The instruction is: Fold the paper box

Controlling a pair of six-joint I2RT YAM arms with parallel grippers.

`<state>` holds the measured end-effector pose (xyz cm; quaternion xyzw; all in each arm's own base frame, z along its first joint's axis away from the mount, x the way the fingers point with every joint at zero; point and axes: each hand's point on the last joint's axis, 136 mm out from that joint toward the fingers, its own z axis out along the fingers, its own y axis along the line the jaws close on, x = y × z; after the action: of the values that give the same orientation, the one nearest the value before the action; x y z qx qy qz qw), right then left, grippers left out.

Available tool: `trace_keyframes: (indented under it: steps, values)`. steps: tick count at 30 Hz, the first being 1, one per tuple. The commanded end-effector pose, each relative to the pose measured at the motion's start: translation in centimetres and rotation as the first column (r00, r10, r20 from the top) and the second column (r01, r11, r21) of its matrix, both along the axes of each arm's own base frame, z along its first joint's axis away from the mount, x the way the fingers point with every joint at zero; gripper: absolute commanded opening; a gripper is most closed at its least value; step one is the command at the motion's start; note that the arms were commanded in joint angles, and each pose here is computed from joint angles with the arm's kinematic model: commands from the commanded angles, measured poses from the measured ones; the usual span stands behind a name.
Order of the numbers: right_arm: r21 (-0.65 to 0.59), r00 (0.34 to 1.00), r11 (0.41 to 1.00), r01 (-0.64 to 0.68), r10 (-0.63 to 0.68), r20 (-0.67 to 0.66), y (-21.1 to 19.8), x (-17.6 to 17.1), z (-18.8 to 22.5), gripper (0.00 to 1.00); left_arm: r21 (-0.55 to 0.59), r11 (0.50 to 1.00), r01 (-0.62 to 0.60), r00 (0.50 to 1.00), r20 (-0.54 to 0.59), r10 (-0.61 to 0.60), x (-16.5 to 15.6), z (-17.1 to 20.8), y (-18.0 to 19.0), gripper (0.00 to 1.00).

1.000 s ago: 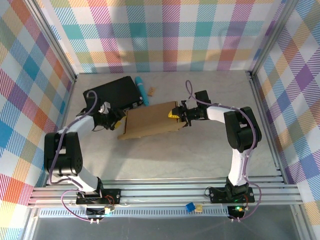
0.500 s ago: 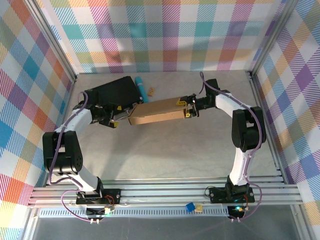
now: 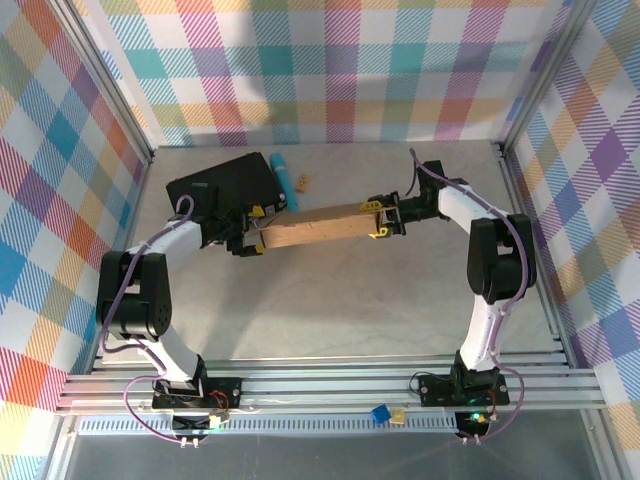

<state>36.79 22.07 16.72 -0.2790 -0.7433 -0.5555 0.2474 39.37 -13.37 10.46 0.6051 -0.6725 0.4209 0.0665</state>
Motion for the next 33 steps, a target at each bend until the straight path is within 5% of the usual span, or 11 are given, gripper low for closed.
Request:
trace_keyframes:
  steps: [1, 18, 24, 27, 33]
  values:
    - [0.057, 1.000, 0.998, -0.009, 0.011, -0.019, -0.3, -0.2, 1.3, 0.42, -0.084, 0.996, -0.005, 1.000, -0.005, 0.005, 0.5, 0.7, -1.8, 0.83]
    - [0.058, 0.996, 0.998, 0.026, -0.021, -0.085, -1.7, -0.4, -1.2, 0.41, -0.191, 0.981, -0.034, 0.999, 0.006, 0.036, 0.8, 0.8, -5.8, 0.74]
    - [0.058, 0.995, 0.998, 0.032, -0.026, -0.097, -2.0, -0.5, -1.7, 0.42, -0.204, 0.978, -0.034, 0.999, 0.018, 0.039, 0.8, 1.3, -6.4, 0.62]
    - [0.054, 0.994, 0.998, 0.037, -0.032, -0.101, -2.2, -0.6, -2.1, 0.46, -0.208, 0.977, -0.039, 0.999, 0.018, 0.043, 0.6, 1.5, -6.3, 0.56]
    - [0.011, 0.997, 0.999, 0.047, -0.046, -0.069, -3.2, -0.3, -2.6, 0.74, -0.194, 0.980, -0.052, 0.999, -0.015, 0.050, -0.6, 2.1, -6.0, 0.49]
